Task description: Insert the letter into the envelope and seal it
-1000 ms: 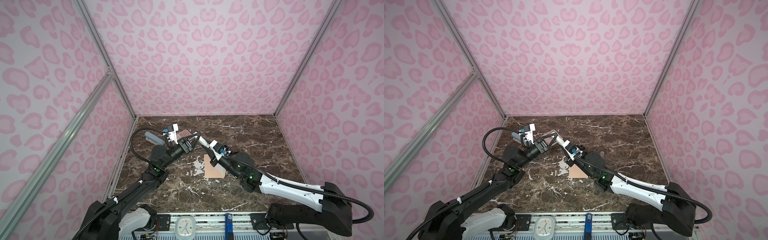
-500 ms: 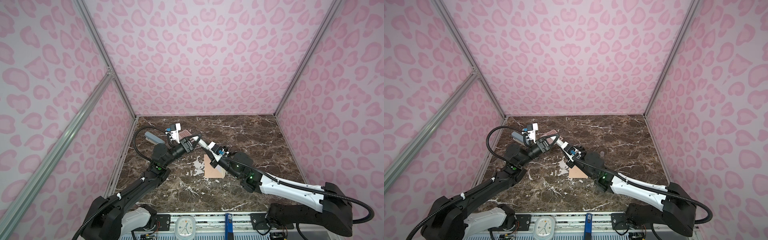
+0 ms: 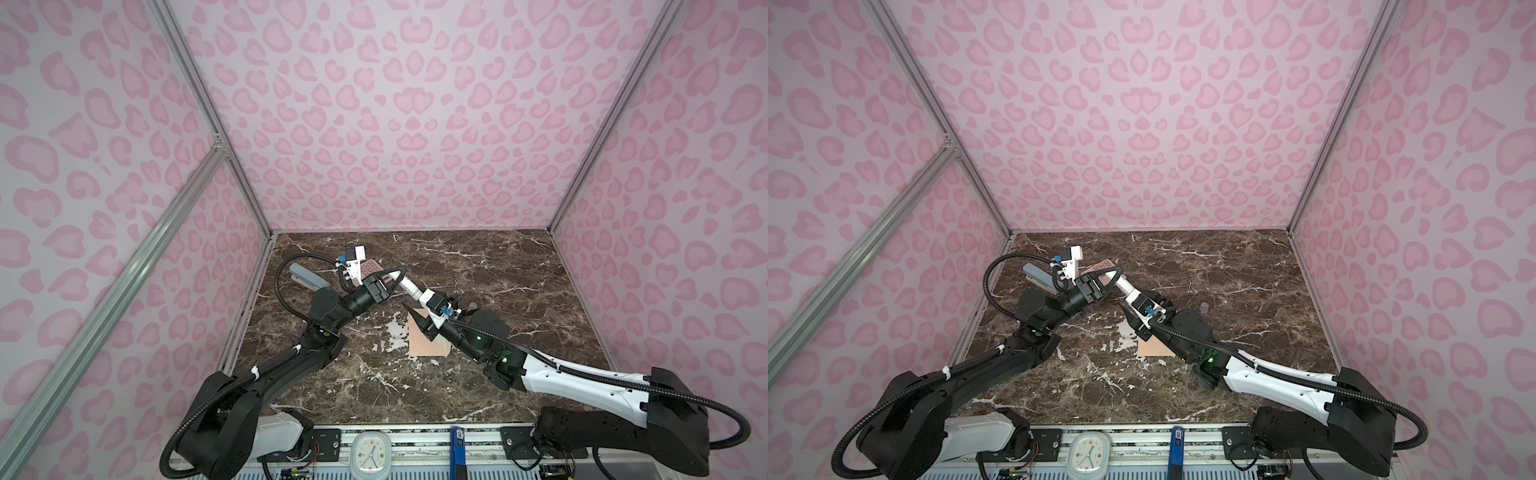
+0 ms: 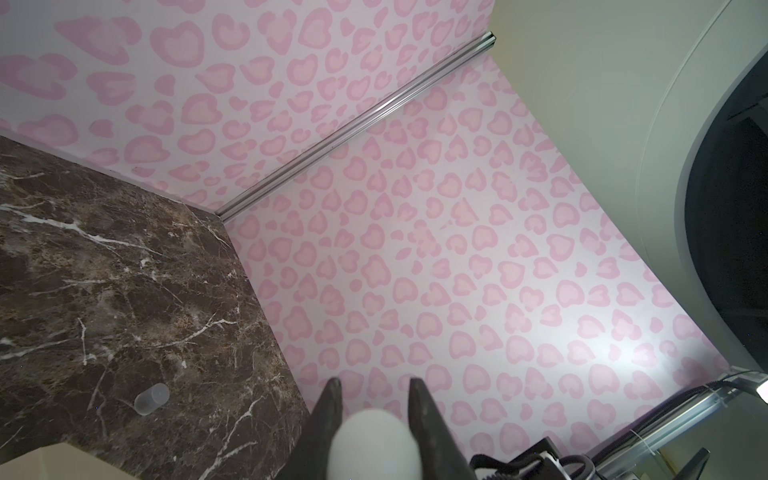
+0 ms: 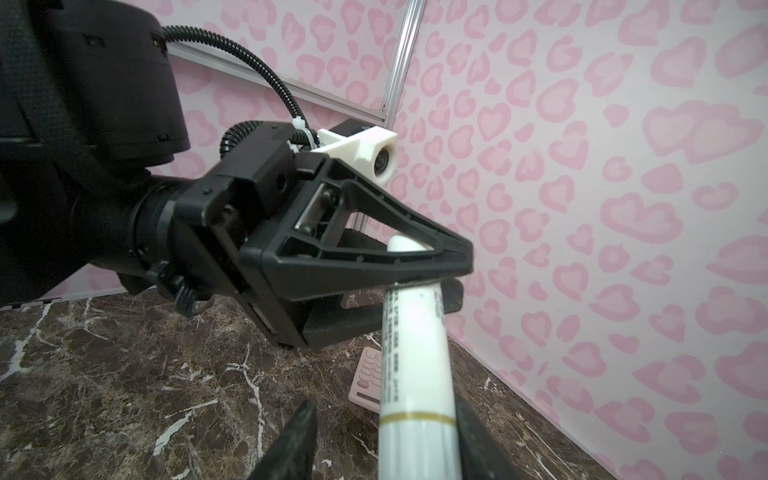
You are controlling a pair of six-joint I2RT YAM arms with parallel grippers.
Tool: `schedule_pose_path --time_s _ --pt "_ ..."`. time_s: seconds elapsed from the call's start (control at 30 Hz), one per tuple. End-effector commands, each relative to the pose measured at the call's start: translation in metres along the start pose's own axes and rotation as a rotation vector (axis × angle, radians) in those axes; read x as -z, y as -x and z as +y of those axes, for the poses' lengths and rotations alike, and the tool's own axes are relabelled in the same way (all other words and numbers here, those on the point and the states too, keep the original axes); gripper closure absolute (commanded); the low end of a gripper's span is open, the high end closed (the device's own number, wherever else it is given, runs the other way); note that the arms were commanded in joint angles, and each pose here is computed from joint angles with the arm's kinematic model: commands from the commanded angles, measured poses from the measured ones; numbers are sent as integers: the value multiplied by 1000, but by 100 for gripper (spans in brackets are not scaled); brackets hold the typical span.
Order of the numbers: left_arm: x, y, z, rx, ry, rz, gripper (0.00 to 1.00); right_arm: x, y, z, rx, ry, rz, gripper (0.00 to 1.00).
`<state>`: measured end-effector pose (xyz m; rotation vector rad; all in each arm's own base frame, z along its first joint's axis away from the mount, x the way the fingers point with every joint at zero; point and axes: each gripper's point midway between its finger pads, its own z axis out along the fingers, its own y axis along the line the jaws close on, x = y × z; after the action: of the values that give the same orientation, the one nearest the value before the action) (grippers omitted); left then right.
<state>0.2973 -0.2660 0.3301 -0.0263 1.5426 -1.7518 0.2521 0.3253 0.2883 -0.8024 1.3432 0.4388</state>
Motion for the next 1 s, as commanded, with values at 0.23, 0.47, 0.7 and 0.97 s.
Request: schedule_pose_path --time_s 0.23,0.47,0.7,0.97 --pt "-8 0 -24 -1 -91 16 85 -9 19 -14 31 -61 -100 45" --pt "-10 -3 -21 13 -86 29 85 -18 26 -12 87 -60 -131 49" --pt "-11 -6 -17 19 -78 37 85 -22 29 -14 96 -76 -152 60" --pt "-14 -9 -15 26 -77 52 86 -28 30 -17 89 -79 -156 72"
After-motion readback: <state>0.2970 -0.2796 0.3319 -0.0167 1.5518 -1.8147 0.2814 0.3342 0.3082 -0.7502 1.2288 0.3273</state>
